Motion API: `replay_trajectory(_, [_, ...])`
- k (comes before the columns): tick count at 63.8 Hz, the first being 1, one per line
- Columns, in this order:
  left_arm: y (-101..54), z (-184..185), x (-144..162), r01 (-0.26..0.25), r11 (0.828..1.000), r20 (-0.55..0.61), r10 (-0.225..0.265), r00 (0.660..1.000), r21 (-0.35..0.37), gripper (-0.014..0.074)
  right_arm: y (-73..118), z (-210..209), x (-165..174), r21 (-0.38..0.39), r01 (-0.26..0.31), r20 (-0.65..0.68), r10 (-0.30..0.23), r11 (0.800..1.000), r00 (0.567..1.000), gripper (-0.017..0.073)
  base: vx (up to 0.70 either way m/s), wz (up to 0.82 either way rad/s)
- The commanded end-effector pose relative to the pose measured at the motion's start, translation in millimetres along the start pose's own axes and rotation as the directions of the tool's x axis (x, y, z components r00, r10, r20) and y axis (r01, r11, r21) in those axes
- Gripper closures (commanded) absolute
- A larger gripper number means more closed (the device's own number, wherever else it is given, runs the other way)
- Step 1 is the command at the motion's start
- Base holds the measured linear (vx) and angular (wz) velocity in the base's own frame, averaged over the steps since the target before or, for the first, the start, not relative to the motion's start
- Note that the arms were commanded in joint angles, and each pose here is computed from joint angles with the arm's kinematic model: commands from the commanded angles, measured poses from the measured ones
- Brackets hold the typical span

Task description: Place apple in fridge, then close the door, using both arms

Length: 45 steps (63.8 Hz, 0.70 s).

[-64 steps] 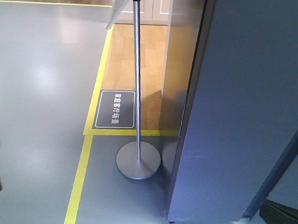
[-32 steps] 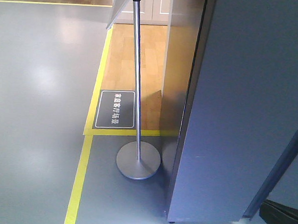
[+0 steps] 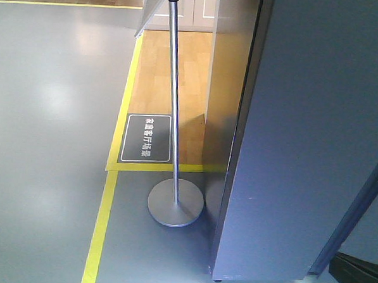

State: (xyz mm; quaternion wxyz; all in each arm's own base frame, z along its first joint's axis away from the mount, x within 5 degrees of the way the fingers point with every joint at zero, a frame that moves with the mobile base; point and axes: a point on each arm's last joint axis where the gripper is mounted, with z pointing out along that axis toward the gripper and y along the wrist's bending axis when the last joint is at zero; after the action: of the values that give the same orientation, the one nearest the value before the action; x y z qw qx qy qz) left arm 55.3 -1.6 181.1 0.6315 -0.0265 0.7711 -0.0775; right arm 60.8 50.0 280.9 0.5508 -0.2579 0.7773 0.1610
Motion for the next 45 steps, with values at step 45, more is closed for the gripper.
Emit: replay_trajectory(45, [3.1,-0.4,-7.2,0.032,0.994,0.178,-0.014,0.984,-0.103,0.0601,-1.6,-2.0,-11.1,0.012,-0.02,0.058,0.02,1.0,0.998,0.0563,0.0,0.0])
